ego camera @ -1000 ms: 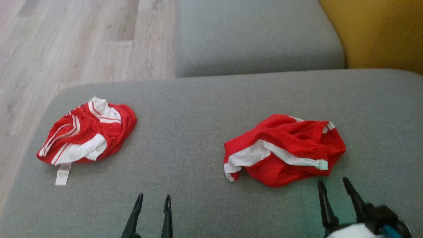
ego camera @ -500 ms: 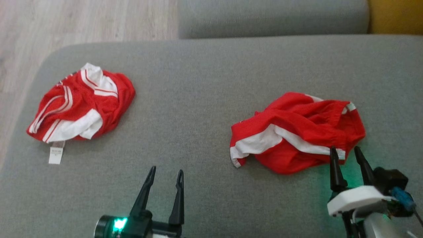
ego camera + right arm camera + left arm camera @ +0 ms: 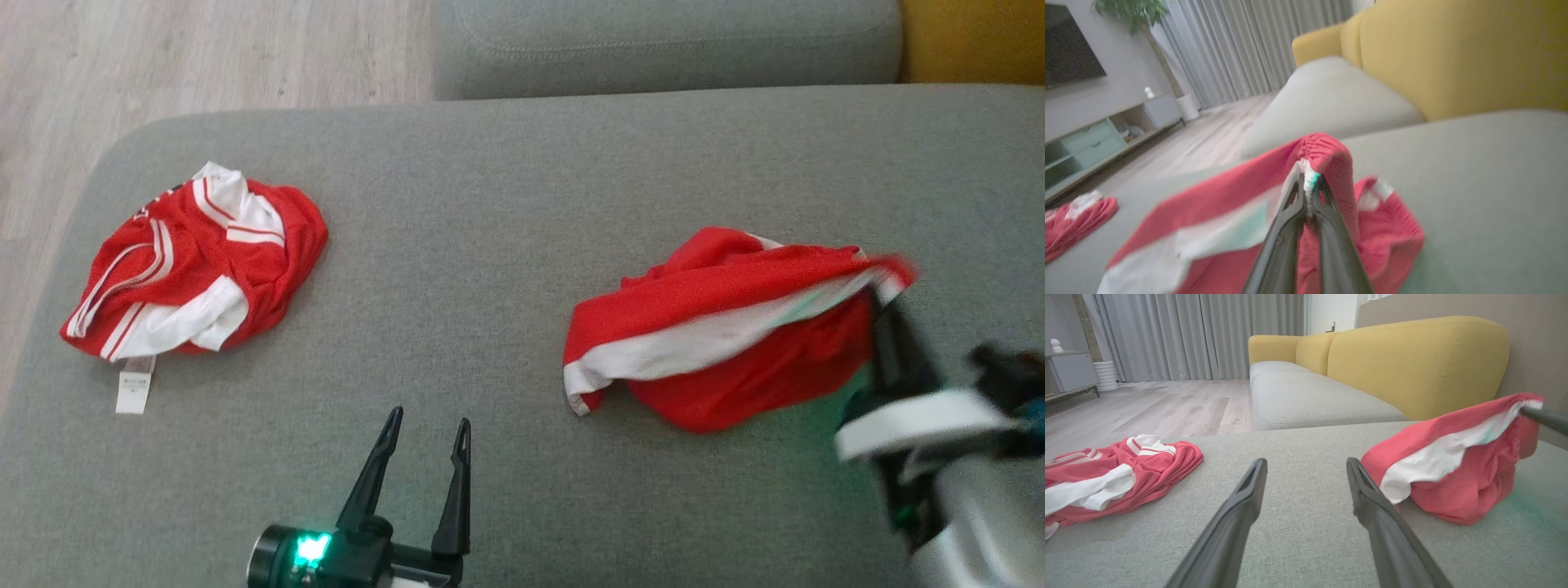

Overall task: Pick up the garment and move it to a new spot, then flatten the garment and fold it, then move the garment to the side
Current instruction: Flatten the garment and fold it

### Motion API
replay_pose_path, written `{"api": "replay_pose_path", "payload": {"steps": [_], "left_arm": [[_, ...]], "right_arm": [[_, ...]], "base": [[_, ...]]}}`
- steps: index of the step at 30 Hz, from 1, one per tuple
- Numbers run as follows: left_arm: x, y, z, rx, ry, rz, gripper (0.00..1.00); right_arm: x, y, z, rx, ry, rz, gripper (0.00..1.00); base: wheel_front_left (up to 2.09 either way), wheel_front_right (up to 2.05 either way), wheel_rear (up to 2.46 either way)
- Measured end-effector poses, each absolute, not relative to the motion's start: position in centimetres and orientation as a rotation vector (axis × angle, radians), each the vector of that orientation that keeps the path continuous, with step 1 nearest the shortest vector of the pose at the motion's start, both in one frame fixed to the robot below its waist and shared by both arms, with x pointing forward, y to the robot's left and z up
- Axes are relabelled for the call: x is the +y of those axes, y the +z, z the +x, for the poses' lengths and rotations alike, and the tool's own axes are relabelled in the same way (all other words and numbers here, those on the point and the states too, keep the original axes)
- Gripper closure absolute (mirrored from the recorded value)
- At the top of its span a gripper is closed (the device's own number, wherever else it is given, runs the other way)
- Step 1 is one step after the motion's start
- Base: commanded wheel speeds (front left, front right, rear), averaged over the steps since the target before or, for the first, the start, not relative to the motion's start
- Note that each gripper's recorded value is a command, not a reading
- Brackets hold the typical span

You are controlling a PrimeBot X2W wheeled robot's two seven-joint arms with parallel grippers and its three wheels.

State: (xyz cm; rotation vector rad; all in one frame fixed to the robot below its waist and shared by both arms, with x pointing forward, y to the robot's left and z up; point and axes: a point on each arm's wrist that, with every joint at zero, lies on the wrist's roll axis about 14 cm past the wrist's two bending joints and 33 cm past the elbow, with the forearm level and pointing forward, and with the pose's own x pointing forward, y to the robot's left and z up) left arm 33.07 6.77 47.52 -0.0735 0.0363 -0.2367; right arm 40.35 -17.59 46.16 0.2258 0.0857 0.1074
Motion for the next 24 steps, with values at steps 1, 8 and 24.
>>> {"api": "replay_pose_path", "payload": {"steps": [1, 8, 24], "left_arm": [[6.7, 47.7, 33.0, 0.031, -0.24, -0.073, 0.0], [5.9, 48.6, 32.6, 0.001, -0.269, -0.07, 0.0], [7.8, 49.0, 31.7, -0.017, -0.203, -0.069, 0.0]], "right_arm": [[-18.5, 47.8, 40.9, 0.036, 0.092, 0.221, 1.0], [-22.2, 58.1, 43.5, -0.241, 0.074, 0.104, 1.0], [-3.4, 52.3, 41.4, -0.042, 0.597, 0.039, 0.53]], "base": [[0.0, 0.0, 0.0], [0.0, 0.0, 0.0], [0.0, 0.0, 0.0]]}}
